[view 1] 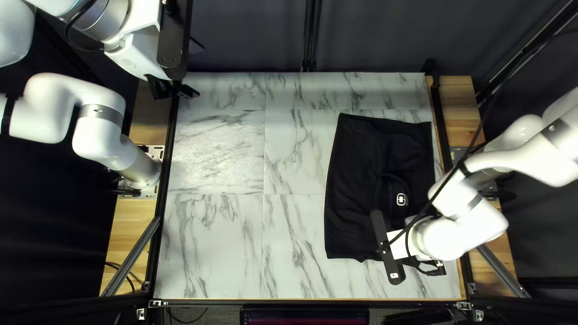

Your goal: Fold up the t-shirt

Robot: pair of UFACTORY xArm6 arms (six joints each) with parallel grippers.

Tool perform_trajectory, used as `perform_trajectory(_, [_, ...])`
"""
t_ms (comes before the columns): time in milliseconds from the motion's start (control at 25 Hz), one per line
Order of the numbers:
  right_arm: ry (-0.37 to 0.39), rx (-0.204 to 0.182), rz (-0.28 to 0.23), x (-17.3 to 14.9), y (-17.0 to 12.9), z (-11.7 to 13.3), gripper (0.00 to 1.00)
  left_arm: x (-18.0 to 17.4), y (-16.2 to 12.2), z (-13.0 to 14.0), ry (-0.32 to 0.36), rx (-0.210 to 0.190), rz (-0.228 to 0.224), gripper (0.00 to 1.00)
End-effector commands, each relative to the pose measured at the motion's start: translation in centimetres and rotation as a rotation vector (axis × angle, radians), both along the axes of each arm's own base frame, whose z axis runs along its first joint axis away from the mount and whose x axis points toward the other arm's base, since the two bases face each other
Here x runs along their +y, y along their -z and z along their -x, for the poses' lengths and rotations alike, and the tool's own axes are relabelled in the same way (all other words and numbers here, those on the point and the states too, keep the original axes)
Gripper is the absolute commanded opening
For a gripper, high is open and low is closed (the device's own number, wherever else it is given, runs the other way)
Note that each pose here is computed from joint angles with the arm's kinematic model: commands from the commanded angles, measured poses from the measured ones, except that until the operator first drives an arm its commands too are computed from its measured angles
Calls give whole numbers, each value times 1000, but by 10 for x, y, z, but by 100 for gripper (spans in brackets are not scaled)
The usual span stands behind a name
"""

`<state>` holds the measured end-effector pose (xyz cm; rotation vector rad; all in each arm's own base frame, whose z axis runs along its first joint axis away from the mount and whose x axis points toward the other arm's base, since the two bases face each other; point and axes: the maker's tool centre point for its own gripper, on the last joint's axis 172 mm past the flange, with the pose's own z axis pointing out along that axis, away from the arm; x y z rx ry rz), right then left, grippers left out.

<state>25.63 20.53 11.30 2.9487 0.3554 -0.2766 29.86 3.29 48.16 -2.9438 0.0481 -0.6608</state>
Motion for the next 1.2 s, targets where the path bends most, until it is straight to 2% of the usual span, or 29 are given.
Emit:
perform_trajectory(40, [1,-12,36,-14,-28,-9,0,0,0,0,0,0,0,100])
perform_trajectory(160, [-3,-20,60,-25,-50,-16,0,0,0,0,0,0,0,100])
perform_trajectory(520, [-26,-55,84,-68,-63,-35,0,0,0,0,0,0,0,100])
perform_trajectory(760, [-45,-78,107,-104,-85,-46,0,0,0,0,0,0,0,100])
perform_trajectory(1000, [-60,-98,139,-119,-104,-53,0,0,0,0,0,0,0,100])
perform_trajectory(1200, [-75,-107,168,-117,-100,-52,0,0,0,0,0,0,0,100])
